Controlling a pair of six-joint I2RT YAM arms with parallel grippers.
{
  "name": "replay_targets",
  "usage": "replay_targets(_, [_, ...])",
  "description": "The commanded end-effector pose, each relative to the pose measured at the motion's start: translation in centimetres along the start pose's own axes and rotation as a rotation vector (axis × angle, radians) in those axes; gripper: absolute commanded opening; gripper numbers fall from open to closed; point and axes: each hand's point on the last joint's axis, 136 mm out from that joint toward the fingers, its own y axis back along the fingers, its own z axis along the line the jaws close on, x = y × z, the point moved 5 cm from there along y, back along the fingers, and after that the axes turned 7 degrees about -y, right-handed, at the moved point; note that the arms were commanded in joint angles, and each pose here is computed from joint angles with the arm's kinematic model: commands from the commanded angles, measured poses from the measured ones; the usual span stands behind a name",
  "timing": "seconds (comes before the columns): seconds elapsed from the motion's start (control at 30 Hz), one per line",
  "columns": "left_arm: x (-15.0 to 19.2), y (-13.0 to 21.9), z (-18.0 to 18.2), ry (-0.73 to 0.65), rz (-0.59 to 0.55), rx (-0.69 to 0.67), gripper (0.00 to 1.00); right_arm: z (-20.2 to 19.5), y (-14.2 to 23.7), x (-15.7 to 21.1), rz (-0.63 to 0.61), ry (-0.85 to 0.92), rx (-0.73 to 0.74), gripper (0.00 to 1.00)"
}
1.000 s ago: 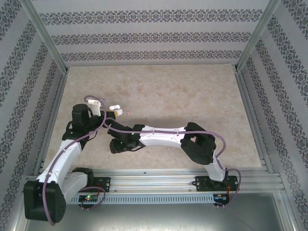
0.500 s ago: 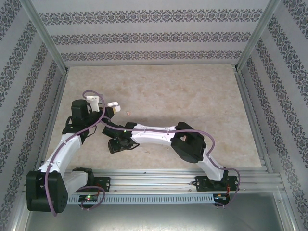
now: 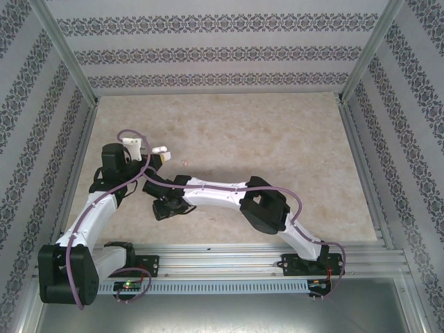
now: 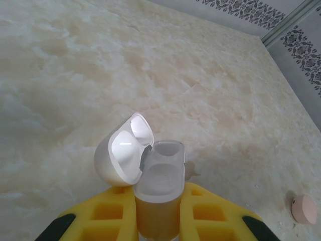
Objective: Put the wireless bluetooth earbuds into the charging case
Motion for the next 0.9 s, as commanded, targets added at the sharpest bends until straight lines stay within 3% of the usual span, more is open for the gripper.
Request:
replay_targets(0.0, [-0.4,0.3,-0.8,-0.043,-0.027,0.047,0.0,-1.2,-1.4,0.4,0.031,0.041,0.075,0.5])
replay_targets(0.3, [-0.1,0.2,-0.7,-0.038,-0.018,0.044,0.0,-1.3,-2.1,0.5,0.047,0.048,0.09,0.5])
replay_targets(0.5, [0.0,0.1,-0.6,-0.034,-0.013,0.042,0.0,-1.2,-2.7,0.6,0.057,0.048,0.092,0.42])
replay_targets(0.87, [0.2,0.0,-0.5,-0.031,-0.008,0.037,0.0,-1.3,-3.3,0.9,0.081,0.06,0.109,0.41])
